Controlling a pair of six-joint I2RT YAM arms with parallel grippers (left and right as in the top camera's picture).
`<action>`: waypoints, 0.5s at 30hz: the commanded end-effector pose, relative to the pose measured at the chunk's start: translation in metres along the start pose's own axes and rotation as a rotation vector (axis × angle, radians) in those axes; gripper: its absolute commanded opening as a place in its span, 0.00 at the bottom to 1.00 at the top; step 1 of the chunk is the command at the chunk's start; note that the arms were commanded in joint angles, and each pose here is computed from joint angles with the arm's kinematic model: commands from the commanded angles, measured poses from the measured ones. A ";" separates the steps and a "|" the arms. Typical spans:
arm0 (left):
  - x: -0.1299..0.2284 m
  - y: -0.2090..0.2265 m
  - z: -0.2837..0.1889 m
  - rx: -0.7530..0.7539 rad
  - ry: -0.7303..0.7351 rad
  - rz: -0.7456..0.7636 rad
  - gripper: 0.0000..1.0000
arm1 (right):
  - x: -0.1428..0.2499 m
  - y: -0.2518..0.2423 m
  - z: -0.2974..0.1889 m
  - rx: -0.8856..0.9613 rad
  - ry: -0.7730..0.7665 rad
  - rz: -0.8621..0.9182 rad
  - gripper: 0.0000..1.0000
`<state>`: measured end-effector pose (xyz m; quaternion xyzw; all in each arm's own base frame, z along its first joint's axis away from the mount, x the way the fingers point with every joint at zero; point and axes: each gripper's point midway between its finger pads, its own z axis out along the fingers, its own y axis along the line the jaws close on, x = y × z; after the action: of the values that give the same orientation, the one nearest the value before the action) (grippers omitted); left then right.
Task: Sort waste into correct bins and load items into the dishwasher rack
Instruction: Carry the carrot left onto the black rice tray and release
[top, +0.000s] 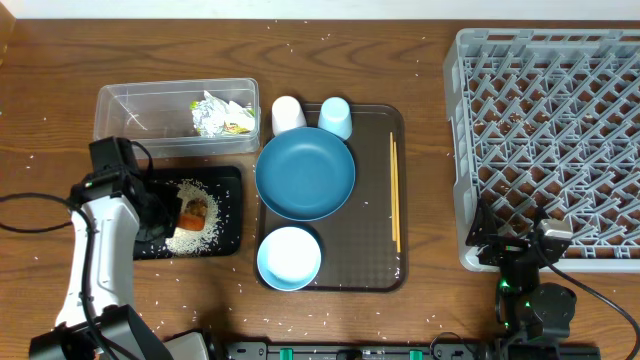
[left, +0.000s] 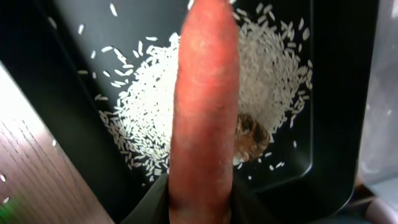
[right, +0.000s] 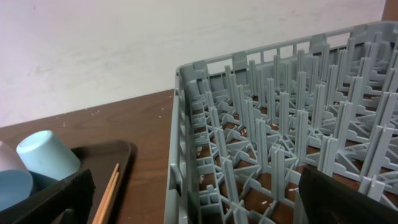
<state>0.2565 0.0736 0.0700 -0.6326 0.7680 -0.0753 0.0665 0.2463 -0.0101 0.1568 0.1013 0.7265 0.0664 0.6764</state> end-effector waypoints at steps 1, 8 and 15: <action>-0.006 0.003 0.000 -0.011 -0.012 -0.039 0.36 | 0.000 -0.005 0.000 0.021 -0.001 -0.004 0.99; -0.005 0.004 0.000 -0.015 -0.009 -0.020 0.37 | 0.000 -0.005 0.000 0.021 -0.001 -0.004 0.99; 0.005 0.000 -0.003 0.023 0.045 0.089 0.37 | 0.000 -0.005 0.000 0.021 -0.001 -0.004 0.99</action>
<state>0.2534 0.0738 0.0697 -0.6274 0.7725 -0.0775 0.0600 0.2463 -0.0101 0.1568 0.1013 0.7265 0.0664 0.6764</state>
